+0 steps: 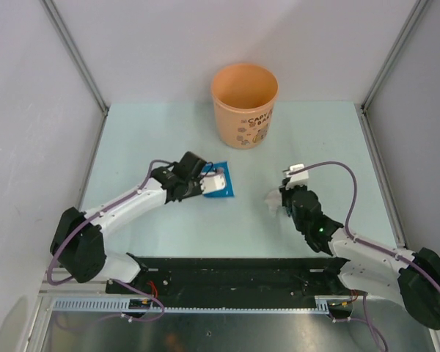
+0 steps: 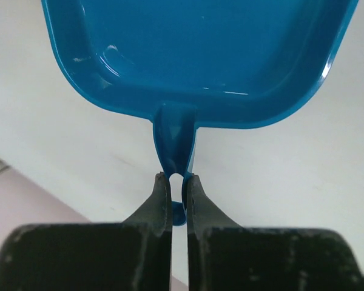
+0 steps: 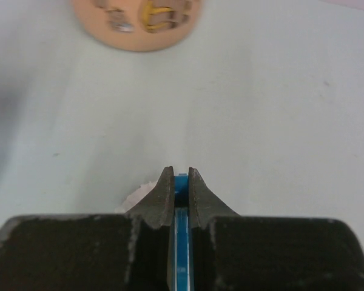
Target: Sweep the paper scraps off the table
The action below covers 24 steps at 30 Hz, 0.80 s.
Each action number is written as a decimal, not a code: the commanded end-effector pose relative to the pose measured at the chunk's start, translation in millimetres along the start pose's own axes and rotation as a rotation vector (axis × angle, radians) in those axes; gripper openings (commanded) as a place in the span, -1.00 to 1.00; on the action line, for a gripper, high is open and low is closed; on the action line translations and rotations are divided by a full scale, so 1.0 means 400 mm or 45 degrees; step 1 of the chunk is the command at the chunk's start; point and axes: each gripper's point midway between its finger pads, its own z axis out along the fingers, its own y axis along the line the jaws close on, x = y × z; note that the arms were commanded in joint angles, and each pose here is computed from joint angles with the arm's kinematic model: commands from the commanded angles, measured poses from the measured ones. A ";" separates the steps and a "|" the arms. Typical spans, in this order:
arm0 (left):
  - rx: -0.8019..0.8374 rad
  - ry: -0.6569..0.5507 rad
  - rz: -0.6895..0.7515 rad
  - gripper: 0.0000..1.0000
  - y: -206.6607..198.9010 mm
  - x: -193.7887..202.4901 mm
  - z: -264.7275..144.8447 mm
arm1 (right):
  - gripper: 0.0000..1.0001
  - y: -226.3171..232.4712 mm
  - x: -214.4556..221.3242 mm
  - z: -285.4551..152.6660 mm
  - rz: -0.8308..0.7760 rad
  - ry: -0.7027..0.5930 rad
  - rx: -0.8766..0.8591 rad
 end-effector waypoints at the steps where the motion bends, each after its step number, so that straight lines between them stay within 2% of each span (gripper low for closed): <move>1: 0.254 0.072 0.018 -0.99 -0.154 0.060 0.022 | -1.00 0.085 -0.127 -0.007 0.068 -0.151 -0.102; 2: 0.271 0.106 0.028 -1.00 -0.168 0.072 0.032 | -1.00 0.089 -0.164 -0.013 0.070 -0.178 -0.098; 7: 0.455 0.205 0.039 -1.00 -0.254 0.089 0.062 | -1.00 0.010 -0.201 -0.037 0.023 -0.186 0.095; 10: 0.506 0.229 0.009 -1.00 -0.277 0.069 0.072 | -1.00 -0.069 -0.166 -0.048 0.031 -0.124 0.320; 14: 0.547 0.210 0.011 -1.00 -0.298 0.030 0.070 | -1.00 -0.100 -0.093 -0.042 0.020 -0.009 0.424; 20: 0.545 0.225 0.063 -1.00 -0.313 0.006 0.074 | -1.00 0.032 -0.034 -0.004 0.070 0.049 0.212; 24: 0.549 0.248 0.078 -1.00 -0.314 0.004 0.089 | -1.00 0.194 -0.078 0.006 0.154 -0.043 -0.119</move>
